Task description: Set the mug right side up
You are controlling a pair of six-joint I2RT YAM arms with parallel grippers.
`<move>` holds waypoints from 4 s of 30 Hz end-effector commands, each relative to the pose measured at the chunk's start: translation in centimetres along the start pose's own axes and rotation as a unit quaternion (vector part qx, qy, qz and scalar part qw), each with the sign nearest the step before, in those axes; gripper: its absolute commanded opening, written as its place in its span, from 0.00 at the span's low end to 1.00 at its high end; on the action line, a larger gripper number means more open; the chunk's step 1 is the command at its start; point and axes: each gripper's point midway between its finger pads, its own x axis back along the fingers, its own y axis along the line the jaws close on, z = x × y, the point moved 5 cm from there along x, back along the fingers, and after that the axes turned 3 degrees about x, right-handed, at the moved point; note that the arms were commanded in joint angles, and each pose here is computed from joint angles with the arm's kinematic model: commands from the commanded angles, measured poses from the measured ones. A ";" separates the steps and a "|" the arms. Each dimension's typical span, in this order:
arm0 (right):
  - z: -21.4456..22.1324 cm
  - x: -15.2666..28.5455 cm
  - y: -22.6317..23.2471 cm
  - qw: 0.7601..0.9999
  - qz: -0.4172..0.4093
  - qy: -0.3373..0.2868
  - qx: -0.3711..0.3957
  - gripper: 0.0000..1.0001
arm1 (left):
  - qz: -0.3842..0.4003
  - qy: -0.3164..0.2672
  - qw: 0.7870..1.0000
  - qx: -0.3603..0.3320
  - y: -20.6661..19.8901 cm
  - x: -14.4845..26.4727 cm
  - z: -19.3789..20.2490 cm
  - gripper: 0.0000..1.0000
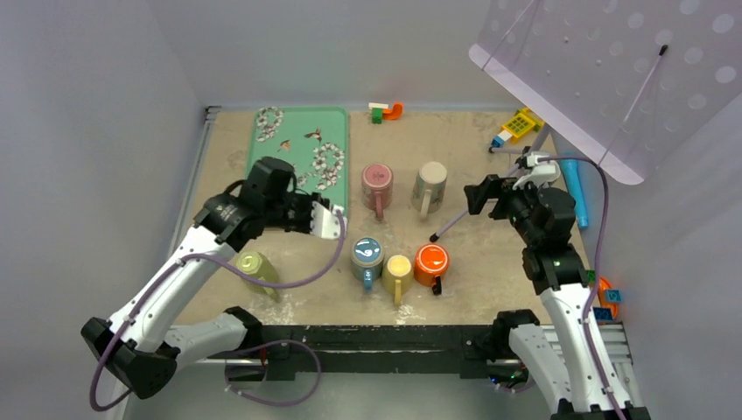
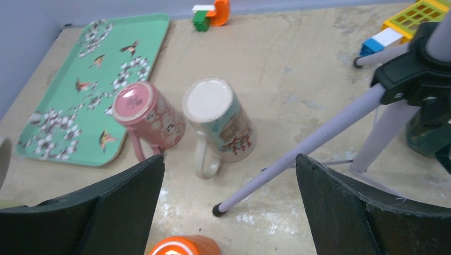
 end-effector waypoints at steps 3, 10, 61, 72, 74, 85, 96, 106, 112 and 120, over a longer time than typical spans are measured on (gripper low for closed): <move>-3.3 1.8 3.0 0.995 -0.091 -0.028 0.020 0.98 | -0.132 -0.167 0.948 0.238 5.3 5.4 -2.9 0.00; -5.2 4.6 10.3 0.944 -0.318 -0.069 0.046 0.98 | -0.152 -0.313 0.828 0.439 9.0 9.1 -3.9 0.00; 7.9 -20.3 33.9 0.744 -0.349 0.198 0.534 0.00 | -0.395 -0.028 0.772 0.497 4.7 13.0 7.7 1.00; 8.5 -20.3 34.5 0.723 -0.325 0.176 0.583 0.16 | -0.379 -0.039 0.793 0.476 4.2 14.8 5.7 1.00; 7.6 -20.2 34.9 0.730 -0.322 0.159 0.582 0.33 | -0.384 -0.039 0.793 0.472 4.3 15.0 5.6 1.00; 4.9 -19.8 35.5 0.758 -0.307 0.124 0.562 0.53 | -0.359 -0.048 0.814 0.455 4.0 14.8 4.9 1.00; -5.6 -11.0 29.6 0.887 -0.280 0.008 0.366 0.76 | 0.060 -0.013 0.964 0.260 -7.1 12.8 0.6 0.84; -4.5 -9.7 20.3 0.933 -0.207 0.027 0.294 0.76 | 0.249 0.080 0.965 0.010 -14.3 4.2 6.3 0.82; -3.2 -9.5 19.9 0.932 -0.212 0.043 0.291 0.76 | 0.308 0.092 0.945 -0.061 -16.9 1.2 9.0 0.70; -2.7 -9.5 21.1 0.925 -0.256 0.041 0.277 0.75 | 0.207 0.146 0.961 -0.108 -14.5 -3.0 11.9 0.72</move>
